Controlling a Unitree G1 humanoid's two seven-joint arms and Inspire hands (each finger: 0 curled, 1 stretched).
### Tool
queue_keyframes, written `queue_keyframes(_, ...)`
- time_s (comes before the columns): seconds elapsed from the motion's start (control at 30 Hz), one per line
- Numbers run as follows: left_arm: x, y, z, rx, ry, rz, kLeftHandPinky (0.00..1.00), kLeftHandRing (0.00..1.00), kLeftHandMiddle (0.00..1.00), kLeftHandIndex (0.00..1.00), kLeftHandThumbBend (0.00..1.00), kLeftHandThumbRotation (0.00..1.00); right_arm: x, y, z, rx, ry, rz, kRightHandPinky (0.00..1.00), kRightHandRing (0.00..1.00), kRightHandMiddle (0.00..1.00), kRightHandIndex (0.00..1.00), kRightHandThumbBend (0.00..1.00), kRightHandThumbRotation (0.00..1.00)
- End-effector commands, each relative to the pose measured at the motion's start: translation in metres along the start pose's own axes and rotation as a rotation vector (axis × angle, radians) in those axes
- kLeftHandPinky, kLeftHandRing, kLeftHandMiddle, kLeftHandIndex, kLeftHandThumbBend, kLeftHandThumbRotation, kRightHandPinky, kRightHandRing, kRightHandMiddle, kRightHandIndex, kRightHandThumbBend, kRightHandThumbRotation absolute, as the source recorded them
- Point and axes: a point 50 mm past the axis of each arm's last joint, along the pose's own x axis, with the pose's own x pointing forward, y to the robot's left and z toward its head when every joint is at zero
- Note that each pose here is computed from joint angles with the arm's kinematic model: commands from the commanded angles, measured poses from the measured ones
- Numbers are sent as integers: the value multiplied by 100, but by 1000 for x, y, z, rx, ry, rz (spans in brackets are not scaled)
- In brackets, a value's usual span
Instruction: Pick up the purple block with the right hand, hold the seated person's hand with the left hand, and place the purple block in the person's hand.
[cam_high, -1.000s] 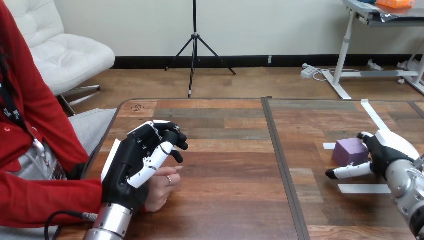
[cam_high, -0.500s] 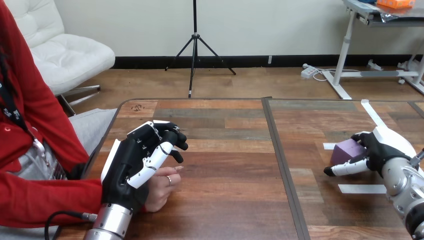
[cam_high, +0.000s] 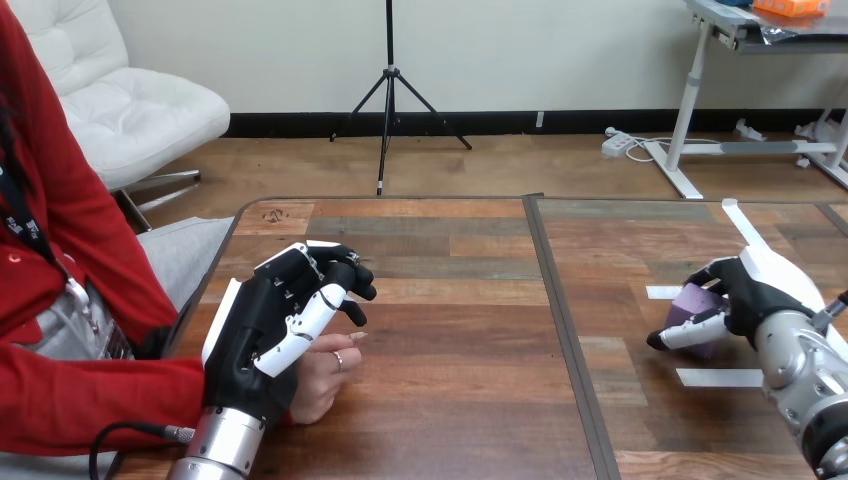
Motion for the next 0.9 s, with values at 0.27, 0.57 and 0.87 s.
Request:
queue_keyframes(0.27,10,1,14,31,-75,-20,36,53,53,51,38,31,6,-26,36,44,-103,-106,49,56,60,60,77,7)
queue_keyframes(0.57,11,1,14,24,-79,-22,35,52,53,51,37,30,6,-24,37,51,-102,-111,45,52,57,56,73,1)
queue_keyframes(0.87,11,1,15,31,-78,-19,35,52,53,51,36,30,6,-24,36,56,-97,-117,43,50,54,52,70,0)
